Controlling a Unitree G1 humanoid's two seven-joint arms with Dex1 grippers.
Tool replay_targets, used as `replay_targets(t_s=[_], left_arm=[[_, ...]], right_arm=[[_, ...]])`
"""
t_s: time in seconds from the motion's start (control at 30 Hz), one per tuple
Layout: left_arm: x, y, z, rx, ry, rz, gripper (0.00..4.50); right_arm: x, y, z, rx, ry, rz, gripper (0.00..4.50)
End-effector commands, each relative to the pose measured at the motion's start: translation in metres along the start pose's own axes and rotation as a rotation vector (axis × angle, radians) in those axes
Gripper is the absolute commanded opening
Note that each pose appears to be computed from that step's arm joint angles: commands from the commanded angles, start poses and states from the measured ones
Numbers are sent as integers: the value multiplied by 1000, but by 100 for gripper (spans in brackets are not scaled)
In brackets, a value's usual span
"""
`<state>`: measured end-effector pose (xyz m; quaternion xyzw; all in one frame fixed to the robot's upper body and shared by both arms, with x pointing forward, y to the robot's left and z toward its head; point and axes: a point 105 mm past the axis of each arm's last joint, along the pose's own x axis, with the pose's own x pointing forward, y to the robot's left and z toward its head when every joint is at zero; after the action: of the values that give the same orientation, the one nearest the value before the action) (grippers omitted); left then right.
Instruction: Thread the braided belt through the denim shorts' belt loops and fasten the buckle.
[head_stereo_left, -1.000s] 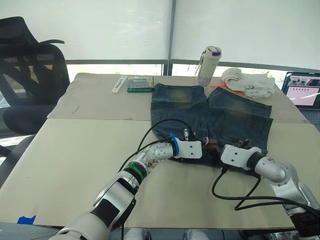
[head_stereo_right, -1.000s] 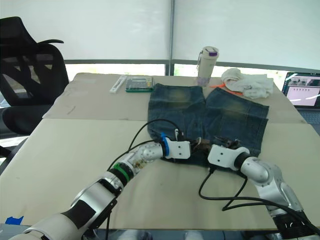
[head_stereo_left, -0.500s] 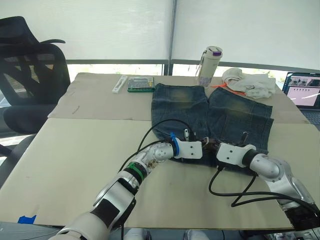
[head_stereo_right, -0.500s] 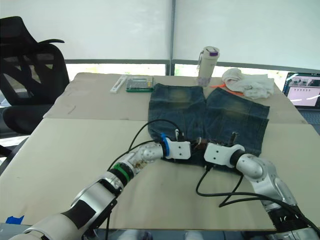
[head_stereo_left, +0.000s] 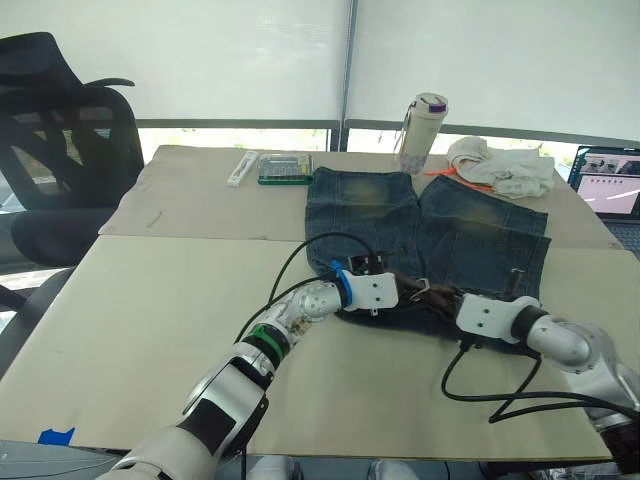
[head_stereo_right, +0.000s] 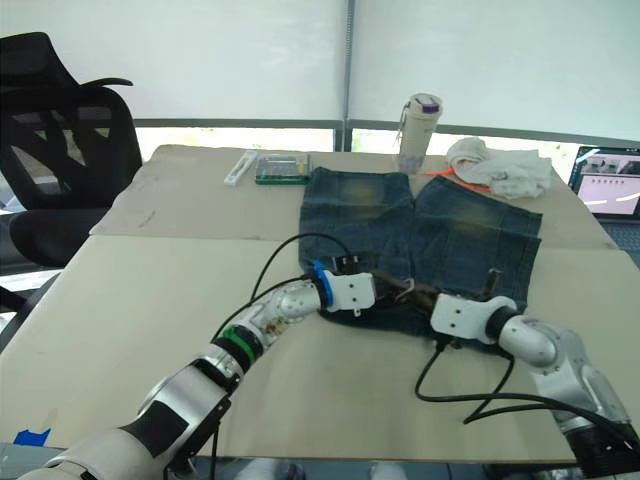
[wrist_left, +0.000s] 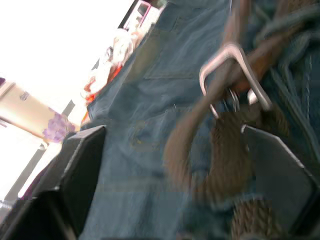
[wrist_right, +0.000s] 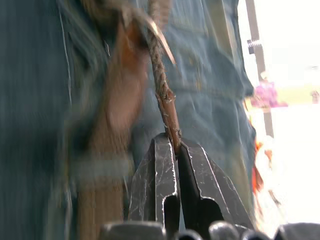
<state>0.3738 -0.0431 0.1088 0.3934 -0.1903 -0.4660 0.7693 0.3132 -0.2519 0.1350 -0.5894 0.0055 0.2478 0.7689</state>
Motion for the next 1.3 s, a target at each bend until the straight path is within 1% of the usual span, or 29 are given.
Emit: replay_targets(t_s=[0.03, 0.33, 0.47, 0.57, 0.63, 0.7, 0.77, 0.8, 0.83, 0.9, 0.93, 0.97, 1.03, 1.1, 1.13, 1.2, 1.3], left_arm=[[-5, -8, -4, 14, 10, -28, 446], [-12, -11, -14, -13, 44, -22, 446], [-12, -11, -16, -14, 50, -24, 446], [-13, -12, -18, -13, 60, -29, 446], [-14, -14, -21, -11, 68, -35, 446], [-15, -12, -20, -21, 64, -26, 446], [-16, -5, -17, -57, 41, 4, 450], [-18, 0, -15, -89, 26, 28, 450], [-19, 5, -13, -123, 6, 45, 450], [-28, 18, -6, -240, -60, 79, 450], [-34, 22, -4, -266, -88, 75, 450], [-40, 23, -3, -255, -96, 61, 450], [-53, 25, -4, -247, -93, 42, 450], [-72, 33, -6, -344, -92, 61, 450], [-83, 34, -8, -395, -85, 58, 450], [-95, 28, -12, -463, -51, 27, 450], [-126, -1, -24, -538, 65, -81, 450]], right_arm=[[-21, -21, -15, -46, 46, -62, 0], [-63, -22, -61, -56, 216, -62, 0], [-72, -20, -71, -65, 253, -53, 0], [-78, -18, -83, -44, 308, -57, 0], [-77, -19, -82, -15, 303, -79, 0], [-72, -23, -75, 28, 270, -121, 0], [-69, -26, -69, 102, 233, -156, 79], [-69, -26, -68, 140, 222, -158, 108], [-69, -25, -67, 175, 209, -160, 148], [-73, -23, -68, 283, 187, -174, 218], [-75, -21, -68, 343, 166, -175, 247], [-76, -19, -66, 404, 142, -179, 287], [-77, -16, -63, 511, 97, -183, 353], [-79, -10, -53, 690, -7, -186, 424], [-80, -5, -49, 772, -46, -169, 445], [-81, 6, -44, 830, -66, -110, 445], [-82, 25, -33, 1000, -112, -14, 445]])
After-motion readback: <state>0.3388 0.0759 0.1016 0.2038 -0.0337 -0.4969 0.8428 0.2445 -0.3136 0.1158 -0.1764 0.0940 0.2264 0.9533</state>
